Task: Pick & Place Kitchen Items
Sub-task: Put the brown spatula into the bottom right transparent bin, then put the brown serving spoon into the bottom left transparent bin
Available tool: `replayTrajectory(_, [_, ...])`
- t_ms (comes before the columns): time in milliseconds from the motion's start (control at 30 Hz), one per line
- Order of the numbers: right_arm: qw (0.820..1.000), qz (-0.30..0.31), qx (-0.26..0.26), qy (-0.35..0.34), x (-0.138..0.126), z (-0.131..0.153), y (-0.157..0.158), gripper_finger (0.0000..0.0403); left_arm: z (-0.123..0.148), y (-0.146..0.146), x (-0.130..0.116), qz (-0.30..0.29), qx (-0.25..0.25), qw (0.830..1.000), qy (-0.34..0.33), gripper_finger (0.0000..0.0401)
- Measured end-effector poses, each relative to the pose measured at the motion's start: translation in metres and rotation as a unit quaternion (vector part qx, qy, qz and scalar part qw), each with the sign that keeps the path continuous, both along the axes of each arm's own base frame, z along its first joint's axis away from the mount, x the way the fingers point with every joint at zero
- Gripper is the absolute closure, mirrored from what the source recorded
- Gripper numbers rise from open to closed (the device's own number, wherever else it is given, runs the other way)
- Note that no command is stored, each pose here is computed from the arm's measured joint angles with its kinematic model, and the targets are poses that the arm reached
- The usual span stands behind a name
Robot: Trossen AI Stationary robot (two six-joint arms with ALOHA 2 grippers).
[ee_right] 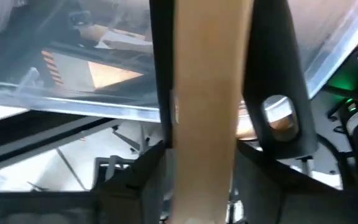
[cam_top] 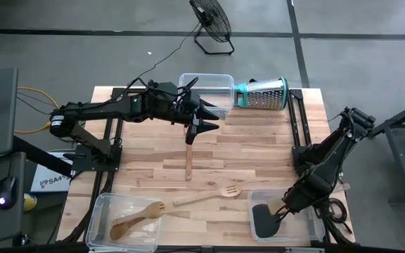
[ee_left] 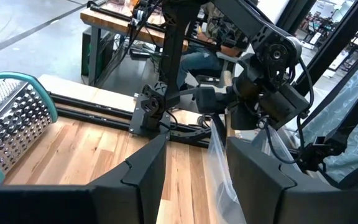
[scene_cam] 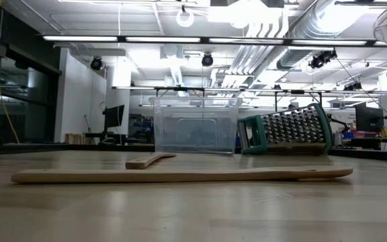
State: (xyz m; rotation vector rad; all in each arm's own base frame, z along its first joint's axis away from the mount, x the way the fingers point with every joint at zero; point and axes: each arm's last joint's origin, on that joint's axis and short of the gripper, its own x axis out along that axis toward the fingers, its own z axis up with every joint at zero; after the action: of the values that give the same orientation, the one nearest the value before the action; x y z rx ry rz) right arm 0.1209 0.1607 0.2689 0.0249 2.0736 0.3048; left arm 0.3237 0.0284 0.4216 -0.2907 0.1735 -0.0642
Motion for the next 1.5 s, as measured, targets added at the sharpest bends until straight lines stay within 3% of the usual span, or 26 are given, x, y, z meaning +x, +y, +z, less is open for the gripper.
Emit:
replayTrajectory(200, [1.000, -0.025, -0.005, 0.014, -0.001, 0.000, 0.000, 0.0202, 0.000, 0.000, 0.000, 0.000, 0.000, 1.000, 0.000, 0.0234])
replayTrajectory(567, [0.997, -0.064, -0.027, 0.024, -0.001, 0.000, 0.000, 0.0197, 0.000, 0.000, 0.000, 0.000, 0.000, 1.000, 0.000, 0.0234])
replayTrajectory(833, [0.994, -0.088, -0.008, 0.060, -0.003, 0.003, 0.001, 0.0197, 0.000, 0.000, 0.000, 0.000, 0.000, 1.000, 0.001, 0.0234])
replayTrajectory(1500, [0.978, -0.202, 0.051, -0.018, -0.039, 0.058, -0.042, 0.0196, -0.005, 0.000, -0.001, 0.000, -0.003, 1.000, 0.025, 0.0234])
